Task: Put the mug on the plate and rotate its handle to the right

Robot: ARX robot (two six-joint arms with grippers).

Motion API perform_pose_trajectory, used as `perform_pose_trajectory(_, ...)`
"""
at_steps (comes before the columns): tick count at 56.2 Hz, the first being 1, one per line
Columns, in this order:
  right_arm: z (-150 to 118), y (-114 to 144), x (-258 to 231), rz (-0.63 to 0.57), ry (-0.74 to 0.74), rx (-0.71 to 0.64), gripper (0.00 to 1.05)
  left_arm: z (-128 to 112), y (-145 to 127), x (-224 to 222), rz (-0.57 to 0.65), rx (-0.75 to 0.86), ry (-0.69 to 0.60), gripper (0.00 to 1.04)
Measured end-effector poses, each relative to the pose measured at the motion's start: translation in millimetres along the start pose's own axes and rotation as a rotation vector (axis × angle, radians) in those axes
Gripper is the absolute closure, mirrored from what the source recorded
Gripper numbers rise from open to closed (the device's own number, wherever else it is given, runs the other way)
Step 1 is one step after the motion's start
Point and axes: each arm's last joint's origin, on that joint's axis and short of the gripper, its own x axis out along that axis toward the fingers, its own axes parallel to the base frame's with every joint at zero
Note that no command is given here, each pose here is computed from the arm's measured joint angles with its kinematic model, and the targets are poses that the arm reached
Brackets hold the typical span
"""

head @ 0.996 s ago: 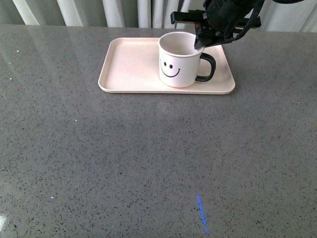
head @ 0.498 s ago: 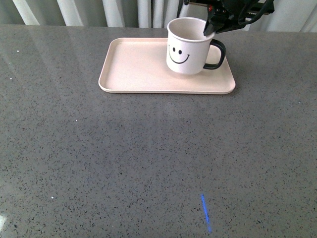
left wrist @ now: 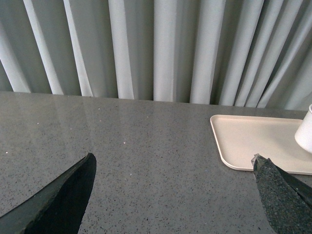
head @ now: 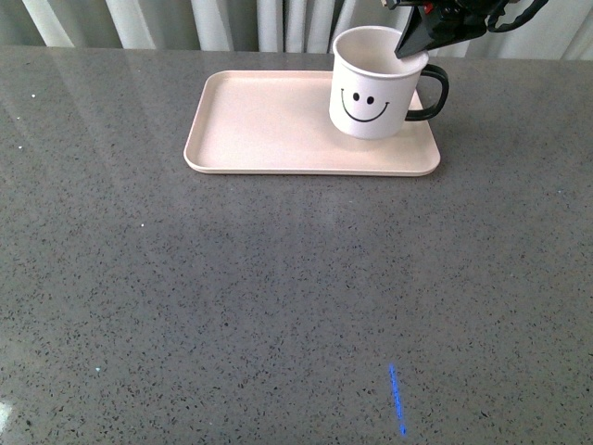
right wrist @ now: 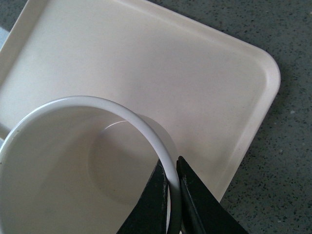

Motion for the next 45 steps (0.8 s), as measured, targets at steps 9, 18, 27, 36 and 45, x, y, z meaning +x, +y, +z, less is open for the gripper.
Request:
perform_pose_trajectory(9, 3, 0, -1, 0.020, -0.001, -0.055, 1.03, 0, 0, 0, 0.000, 0.000, 0.000, 0.09)
perform_pose_trajectory(18, 10, 0, -2, 0.044, -0.023, -0.091, 1.03, 0, 0, 0, 0.000, 0.000, 0.000, 0.09)
perform_pose_trajectory(27, 13, 2, 5, 0.071, -0.029, -0.109, 1.03, 0, 0, 0, 0.000, 0.000, 0.000, 0.09)
perform_pose_trajectory(36, 11, 7, 15, 0.097, -0.016, -0.128, 1.03, 0, 0, 0, 0.000, 0.000, 0.000, 0.09)
perform_pose_trajectory(45, 9, 11, 25, 0.112, 0.000, -0.142, 1.03, 0, 0, 0, 0.000, 0.000, 0.000, 0.09)
